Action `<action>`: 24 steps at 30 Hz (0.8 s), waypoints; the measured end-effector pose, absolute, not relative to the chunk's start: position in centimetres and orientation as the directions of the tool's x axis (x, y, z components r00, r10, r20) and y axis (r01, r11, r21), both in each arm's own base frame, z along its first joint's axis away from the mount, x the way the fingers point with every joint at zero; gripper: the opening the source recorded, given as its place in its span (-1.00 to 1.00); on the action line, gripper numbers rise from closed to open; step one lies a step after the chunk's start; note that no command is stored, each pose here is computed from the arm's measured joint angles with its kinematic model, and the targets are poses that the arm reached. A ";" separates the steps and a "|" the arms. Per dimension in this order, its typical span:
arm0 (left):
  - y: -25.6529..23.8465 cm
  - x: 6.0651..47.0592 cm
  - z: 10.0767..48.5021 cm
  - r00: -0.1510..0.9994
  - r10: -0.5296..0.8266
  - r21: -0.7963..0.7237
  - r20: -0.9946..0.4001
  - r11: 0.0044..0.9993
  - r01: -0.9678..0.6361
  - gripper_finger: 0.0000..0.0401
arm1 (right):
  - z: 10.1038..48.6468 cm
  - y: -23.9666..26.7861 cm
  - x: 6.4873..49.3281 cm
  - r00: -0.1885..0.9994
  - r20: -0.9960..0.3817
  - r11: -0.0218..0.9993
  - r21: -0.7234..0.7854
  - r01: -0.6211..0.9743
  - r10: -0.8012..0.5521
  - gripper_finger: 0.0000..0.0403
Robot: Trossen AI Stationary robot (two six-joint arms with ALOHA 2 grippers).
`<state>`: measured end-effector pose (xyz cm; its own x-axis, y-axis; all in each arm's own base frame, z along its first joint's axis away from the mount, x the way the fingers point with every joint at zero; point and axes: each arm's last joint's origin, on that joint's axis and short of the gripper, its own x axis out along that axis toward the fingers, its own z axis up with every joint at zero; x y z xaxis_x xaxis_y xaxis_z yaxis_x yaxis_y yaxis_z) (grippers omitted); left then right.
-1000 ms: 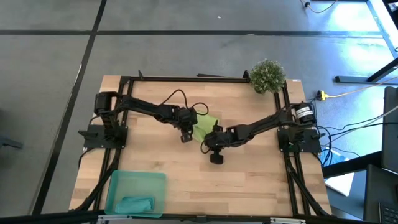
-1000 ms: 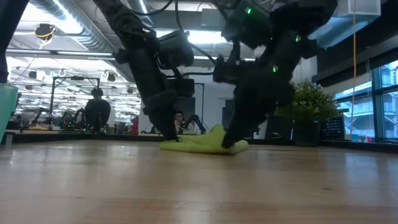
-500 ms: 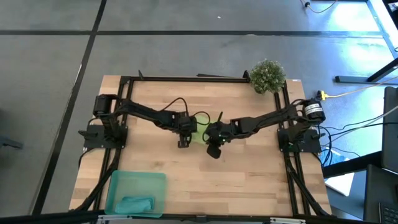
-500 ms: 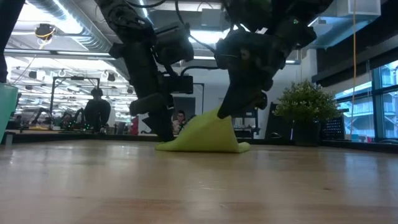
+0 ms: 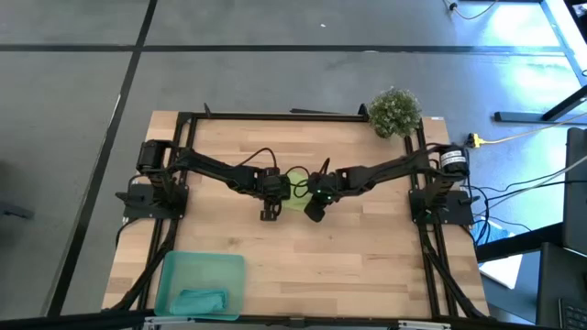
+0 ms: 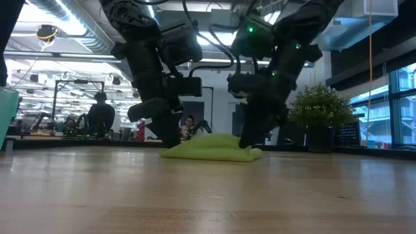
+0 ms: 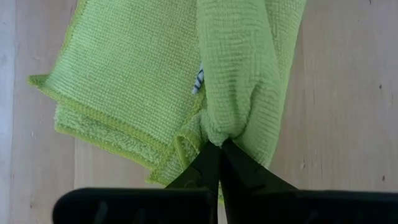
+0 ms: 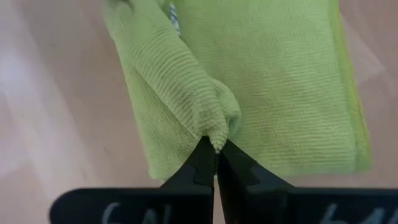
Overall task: Roll microfiber towels into tight, uniform cylinder then place into a basket
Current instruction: Roll the yellow green microfiber towel
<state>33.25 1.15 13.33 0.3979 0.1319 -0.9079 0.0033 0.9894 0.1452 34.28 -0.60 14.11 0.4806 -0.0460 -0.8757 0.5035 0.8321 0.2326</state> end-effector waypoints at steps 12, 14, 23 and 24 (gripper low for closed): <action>1.6 32.9 15.0 0.424 0.293 0.286 -0.857 0.955 -0.083 -1.00 | 13.2 -0.3 34.0 0.413 -0.909 0.825 0.196 0.530 -0.049 -0.97; 1.6 33.0 15.1 0.429 0.322 0.311 -0.844 0.945 -0.098 -1.00 | 13.1 -0.2 34.0 0.412 -0.910 0.835 0.188 0.517 -0.051 -0.97; 1.7 33.5 14.5 0.441 0.335 0.324 -0.833 0.940 -0.102 -0.92 | 13.1 0.0 33.9 0.406 -0.912 0.852 0.165 0.497 -0.061 -0.95; 1.7 33.5 14.5 0.441 0.335 0.324 -0.833 0.940 -0.103 -0.90 | 13.1 0.0 33.9 0.406 -0.912 0.854 0.163 0.494 -0.060 -0.93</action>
<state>33.47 1.71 14.45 0.4409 0.3350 -0.8327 -0.1029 0.9405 0.3239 33.87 -0.03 13.07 0.4059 -0.0602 -0.9119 0.4935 0.8543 0.1633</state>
